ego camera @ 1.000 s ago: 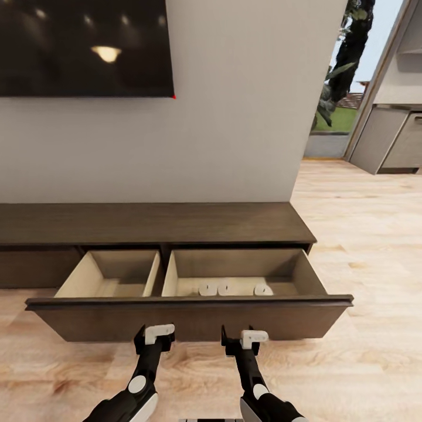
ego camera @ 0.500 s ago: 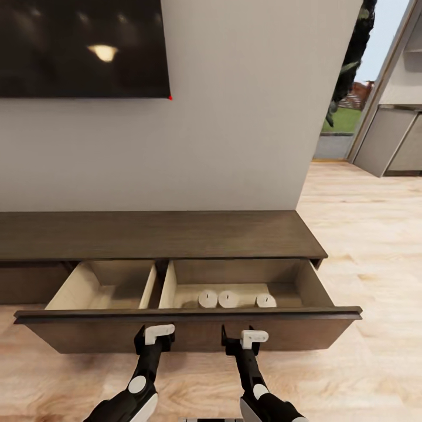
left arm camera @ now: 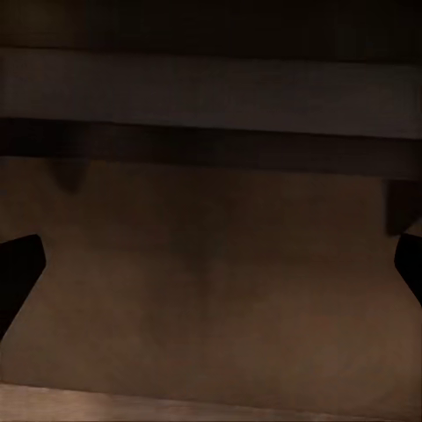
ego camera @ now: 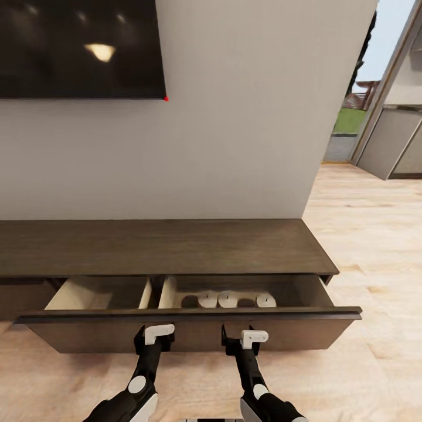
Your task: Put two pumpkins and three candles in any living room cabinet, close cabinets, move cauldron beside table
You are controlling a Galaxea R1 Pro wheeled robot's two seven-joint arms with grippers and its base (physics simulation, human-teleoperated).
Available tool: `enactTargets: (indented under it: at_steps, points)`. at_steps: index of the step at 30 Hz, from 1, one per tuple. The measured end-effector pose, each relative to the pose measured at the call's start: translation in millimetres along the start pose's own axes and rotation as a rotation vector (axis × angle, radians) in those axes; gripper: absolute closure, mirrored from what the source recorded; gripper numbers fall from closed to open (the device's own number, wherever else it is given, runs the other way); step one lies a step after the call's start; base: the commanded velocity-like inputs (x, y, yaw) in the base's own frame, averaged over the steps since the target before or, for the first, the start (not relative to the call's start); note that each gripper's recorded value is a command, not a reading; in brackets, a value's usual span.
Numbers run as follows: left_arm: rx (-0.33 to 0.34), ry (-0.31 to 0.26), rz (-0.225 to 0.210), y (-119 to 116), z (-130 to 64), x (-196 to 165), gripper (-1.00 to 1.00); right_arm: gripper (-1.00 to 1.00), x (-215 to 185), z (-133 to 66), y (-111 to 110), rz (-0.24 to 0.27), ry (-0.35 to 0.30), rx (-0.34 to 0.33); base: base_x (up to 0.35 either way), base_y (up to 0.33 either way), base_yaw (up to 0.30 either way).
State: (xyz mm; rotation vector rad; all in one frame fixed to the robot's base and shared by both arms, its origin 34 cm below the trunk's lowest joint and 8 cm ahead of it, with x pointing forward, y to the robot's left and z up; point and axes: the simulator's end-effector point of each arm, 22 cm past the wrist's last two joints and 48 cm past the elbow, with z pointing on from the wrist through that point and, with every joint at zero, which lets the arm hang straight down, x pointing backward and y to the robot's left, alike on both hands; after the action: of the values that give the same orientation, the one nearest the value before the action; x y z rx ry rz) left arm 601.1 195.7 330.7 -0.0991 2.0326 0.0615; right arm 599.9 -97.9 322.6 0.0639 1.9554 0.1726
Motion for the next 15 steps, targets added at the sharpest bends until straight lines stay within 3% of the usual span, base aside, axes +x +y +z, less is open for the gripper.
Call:
enactTargets:
  at_steps: [15]
  points:
    - [-0.001,0.0,-0.001,0.4,0.0,0.0,-1.0,-1.0,0.0,0.0,0.3,0.0,0.0,0.0,0.207,0.0,0.0]
